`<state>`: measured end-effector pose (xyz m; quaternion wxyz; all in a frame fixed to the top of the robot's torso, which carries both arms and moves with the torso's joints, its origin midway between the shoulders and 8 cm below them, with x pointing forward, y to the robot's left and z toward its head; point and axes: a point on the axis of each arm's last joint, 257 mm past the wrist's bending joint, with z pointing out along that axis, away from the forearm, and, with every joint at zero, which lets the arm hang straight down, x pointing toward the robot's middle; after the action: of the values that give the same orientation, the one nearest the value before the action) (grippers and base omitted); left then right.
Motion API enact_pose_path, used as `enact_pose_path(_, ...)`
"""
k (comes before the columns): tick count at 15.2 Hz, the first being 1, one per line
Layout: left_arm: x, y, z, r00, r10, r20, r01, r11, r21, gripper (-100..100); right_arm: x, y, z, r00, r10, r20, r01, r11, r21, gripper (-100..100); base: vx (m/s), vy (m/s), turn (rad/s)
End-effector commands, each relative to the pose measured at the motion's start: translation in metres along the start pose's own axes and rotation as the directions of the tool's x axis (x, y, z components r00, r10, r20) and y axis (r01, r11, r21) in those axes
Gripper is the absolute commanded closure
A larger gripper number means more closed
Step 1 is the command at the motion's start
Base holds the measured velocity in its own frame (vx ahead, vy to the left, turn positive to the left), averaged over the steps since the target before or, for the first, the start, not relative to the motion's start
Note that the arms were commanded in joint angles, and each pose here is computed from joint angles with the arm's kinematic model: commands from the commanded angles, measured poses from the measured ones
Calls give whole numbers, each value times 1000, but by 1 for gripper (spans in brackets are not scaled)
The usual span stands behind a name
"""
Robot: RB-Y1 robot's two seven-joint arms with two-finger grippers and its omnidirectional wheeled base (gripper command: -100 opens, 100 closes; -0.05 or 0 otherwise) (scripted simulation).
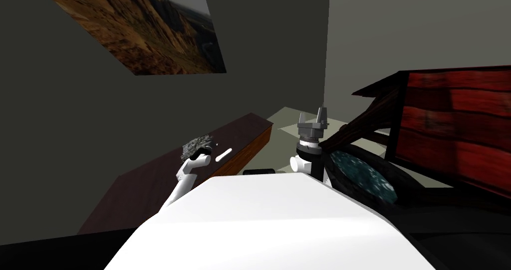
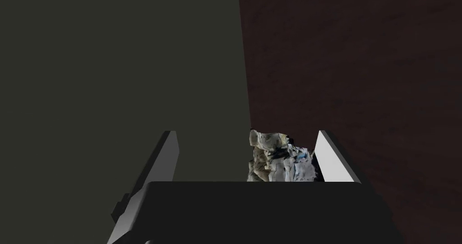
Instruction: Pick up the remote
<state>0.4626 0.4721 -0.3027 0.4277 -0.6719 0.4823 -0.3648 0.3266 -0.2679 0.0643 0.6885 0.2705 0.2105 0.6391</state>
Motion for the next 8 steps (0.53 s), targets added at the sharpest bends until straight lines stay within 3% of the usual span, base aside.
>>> enact_pose_path(1,-16,19,5,999,-30,37,32,997,-66,-100,0,0,0,1000,0,0,0,1000,0,0,11,6,-129)
enact_pose_path(3,-18,28,4,999,-29,46,34,994,-100,-100,0,0,0,1000,0,0,0,1000,0,0,12,8,-97)
enact_pose_path(4,-31,39,8,996,-55,75,65,988,-137,-100,0,0,0,1000,0,0,0,1000,0,0,12,7,-130)
enact_pose_path(6,-33,48,6,995,-54,86,68,983,-172,-100,0,0,0,1000,0,0,0,1000,0,0,10,9,-93)
enact_pose_path(8,-47,65,7,989,-78,123,105,968,-228,-100,0,0,0,1000,0,0,0,1000,0,0,11,8,-129)
